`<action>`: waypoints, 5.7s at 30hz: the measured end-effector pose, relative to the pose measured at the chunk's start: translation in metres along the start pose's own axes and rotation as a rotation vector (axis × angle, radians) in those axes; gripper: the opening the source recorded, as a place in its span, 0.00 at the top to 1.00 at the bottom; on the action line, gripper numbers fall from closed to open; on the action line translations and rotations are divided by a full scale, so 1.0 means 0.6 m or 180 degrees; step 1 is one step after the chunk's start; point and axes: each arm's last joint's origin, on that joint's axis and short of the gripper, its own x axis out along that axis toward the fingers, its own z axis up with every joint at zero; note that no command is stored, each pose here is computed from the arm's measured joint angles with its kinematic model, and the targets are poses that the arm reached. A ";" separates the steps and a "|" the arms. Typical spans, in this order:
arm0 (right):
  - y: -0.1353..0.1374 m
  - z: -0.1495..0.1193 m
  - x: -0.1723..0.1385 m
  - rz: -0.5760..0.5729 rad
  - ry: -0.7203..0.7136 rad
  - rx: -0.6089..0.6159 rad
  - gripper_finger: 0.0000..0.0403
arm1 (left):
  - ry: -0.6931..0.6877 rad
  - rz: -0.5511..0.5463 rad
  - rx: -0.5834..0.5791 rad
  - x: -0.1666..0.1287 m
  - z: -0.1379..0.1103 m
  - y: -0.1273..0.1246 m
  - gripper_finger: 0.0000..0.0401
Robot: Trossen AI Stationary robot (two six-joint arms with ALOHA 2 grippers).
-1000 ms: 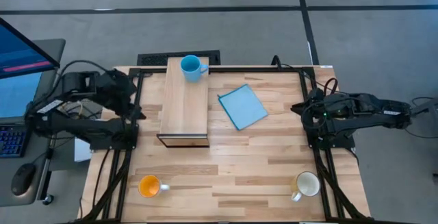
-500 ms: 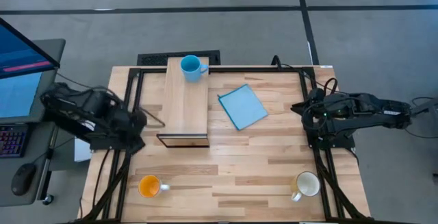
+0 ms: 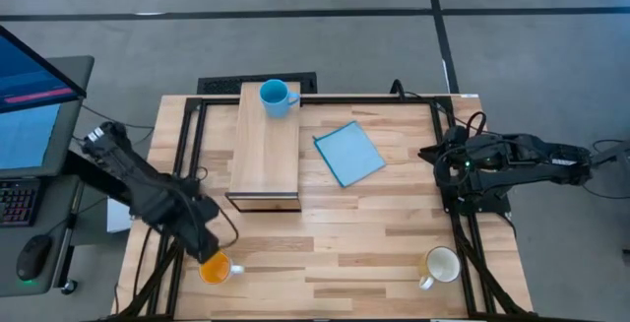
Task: Stack small to large cups/mugs on shelf
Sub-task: Put the yellow mug on the shelf
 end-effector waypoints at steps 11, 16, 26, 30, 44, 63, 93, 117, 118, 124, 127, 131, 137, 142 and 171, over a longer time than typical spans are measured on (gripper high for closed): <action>0.000 0.000 0.000 0.0019 0.0008 0.0001 0.75 | 0.0471 0.0214 -0.0014 0.092 -0.025 -0.095 0.52; 0.000 0.000 0.000 0.0023 0.0008 0.0001 0.75 | 0.0517 0.0407 -0.0195 0.124 -0.024 -0.114 0.52; 0.002 -0.001 0.000 0.0145 0.0076 -0.0062 0.75 | 0.0438 0.0551 -0.0955 0.126 -0.030 -0.111 0.52; 0.003 -0.002 0.000 0.0198 0.0108 -0.0081 0.75 | 0.0256 0.0489 -0.1185 0.128 -0.034 -0.113 0.52; 0.003 -0.002 0.000 0.0235 0.0135 -0.0090 0.75 | 0.0195 0.0520 -0.1902 0.184 -0.058 -0.099 0.52; 0.005 0.001 0.000 0.0267 0.0077 -0.0062 0.75 | 0.0166 0.0559 -0.1830 0.193 -0.029 -0.093 0.89; 0.003 0.000 0.000 0.0182 0.0058 -0.0074 0.75 | -0.0483 -0.0770 -0.1908 0.039 0.005 0.004 0.99; 0.003 0.002 0.000 0.0109 -0.0008 -0.0124 0.75 | -0.2966 -0.1851 -0.1221 -0.131 0.115 0.162 0.99; 0.003 0.002 0.000 0.0110 -0.0008 -0.0123 0.75 | -0.2985 -0.1809 -0.1194 -0.138 0.121 0.166 0.99; 0.003 0.002 0.000 0.0113 -0.0007 -0.0120 0.75 | -0.2848 -0.1403 -0.1175 -0.165 0.161 0.184 0.99; 0.003 0.002 0.000 0.0114 -0.0006 -0.0120 0.75 | -0.2708 -0.1198 -0.1150 -0.177 0.185 0.190 0.99; 0.003 0.002 0.000 0.0117 -0.0004 -0.0121 0.75 | -0.2490 -0.0998 -0.1083 -0.194 0.226 0.196 0.99; 0.003 0.002 0.000 0.0117 -0.0002 -0.0120 0.75 | -0.2077 -0.0830 -0.1098 -0.219 0.285 0.212 0.99; 0.002 0.001 0.000 0.0110 0.0013 -0.0126 0.75 | -0.1643 -0.0737 -0.1245 -0.225 0.329 0.223 0.99; 0.001 -0.002 0.000 0.0091 0.0073 -0.0050 0.75 | -0.0760 -0.0684 -0.2109 -0.181 0.422 0.223 0.99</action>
